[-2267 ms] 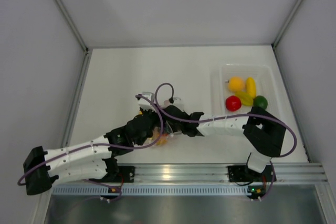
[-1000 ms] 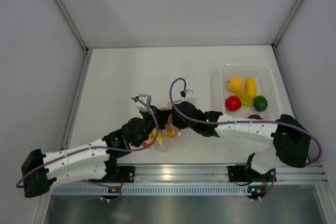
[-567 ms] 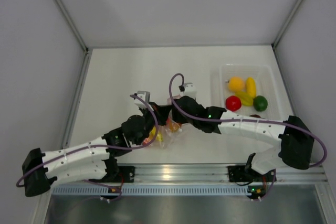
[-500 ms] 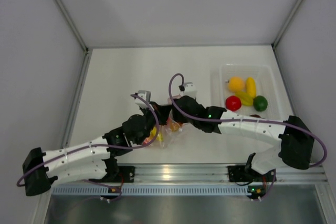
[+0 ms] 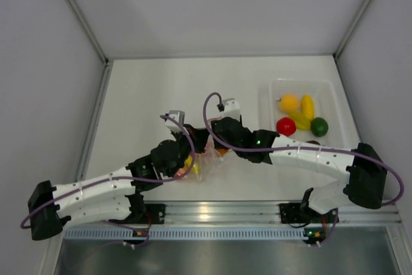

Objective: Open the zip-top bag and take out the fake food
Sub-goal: Pick up the fake fruit from the zipper food storage bag.

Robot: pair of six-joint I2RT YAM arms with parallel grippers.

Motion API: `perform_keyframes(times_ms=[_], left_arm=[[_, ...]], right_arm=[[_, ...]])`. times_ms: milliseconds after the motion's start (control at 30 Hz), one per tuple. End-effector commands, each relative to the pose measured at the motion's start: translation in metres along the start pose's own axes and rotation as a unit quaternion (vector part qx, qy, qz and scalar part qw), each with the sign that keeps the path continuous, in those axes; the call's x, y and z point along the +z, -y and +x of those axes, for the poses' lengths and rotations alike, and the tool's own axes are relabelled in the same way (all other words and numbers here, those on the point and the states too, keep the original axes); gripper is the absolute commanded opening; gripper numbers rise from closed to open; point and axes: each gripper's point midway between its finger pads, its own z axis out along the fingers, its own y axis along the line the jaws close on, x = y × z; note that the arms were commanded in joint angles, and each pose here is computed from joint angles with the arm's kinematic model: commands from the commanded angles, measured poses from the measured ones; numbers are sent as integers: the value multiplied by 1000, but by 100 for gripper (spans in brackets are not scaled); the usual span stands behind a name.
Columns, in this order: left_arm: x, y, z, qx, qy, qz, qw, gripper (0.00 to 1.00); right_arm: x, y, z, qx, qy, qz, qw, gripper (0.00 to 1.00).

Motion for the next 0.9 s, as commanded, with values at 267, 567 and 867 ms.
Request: perform_keyframes(times_ms=[267, 567, 867], left_arm=[[-3, -7, -5, -28, 17, -14, 999, 0], [-2, -5, 0, -33, 9, -8, 999, 0], [4, -2, 9, -18, -9, -6, 1000, 0]], right_arm=[[-42, -25, -43, 41, 62, -82, 994, 14], [-70, -9, -93, 31, 127, -58, 990, 13], [-93, 22, -140, 78, 166, -42, 982, 13]])
